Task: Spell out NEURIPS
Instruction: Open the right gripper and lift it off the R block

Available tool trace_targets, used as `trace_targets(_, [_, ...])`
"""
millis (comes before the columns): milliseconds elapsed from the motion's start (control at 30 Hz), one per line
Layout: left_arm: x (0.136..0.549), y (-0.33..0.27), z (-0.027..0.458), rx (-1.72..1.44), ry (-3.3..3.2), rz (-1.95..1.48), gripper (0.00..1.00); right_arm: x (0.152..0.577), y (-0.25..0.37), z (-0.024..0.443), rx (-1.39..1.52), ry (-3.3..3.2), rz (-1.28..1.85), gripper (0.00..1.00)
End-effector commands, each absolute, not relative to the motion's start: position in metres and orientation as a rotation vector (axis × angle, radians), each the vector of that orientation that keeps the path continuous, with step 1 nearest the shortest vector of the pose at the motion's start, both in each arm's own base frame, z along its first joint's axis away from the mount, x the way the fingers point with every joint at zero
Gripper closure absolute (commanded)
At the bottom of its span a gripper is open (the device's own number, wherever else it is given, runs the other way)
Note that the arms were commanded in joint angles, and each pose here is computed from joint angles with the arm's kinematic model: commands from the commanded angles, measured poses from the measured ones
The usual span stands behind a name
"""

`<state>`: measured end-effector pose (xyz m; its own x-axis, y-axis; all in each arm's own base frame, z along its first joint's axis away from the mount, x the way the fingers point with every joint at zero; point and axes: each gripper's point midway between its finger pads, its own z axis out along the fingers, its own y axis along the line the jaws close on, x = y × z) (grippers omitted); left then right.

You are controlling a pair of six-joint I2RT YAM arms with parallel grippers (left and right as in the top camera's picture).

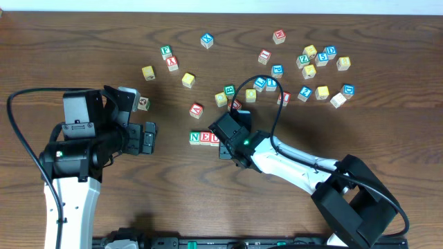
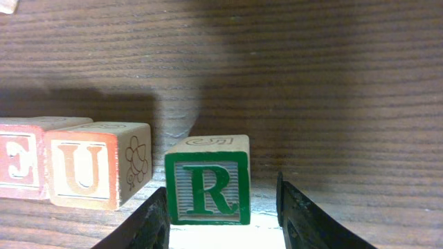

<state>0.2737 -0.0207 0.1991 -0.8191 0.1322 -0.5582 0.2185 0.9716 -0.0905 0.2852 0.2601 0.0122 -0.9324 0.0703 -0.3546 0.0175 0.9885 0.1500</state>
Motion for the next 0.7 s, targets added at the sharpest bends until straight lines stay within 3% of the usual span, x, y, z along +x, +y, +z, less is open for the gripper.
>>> trace_targets(0, [0.276,-0.021,0.209,0.263,2.511,-0.203,0.02,0.293,0.263,0.030,0.087,2.729,0.237,0.55])
trace_targets(667, [0.276,-0.021,0.209,0.263,2.511,-0.203,0.02,0.287,0.247,0.075,0.080,2.680,0.225,0.57])
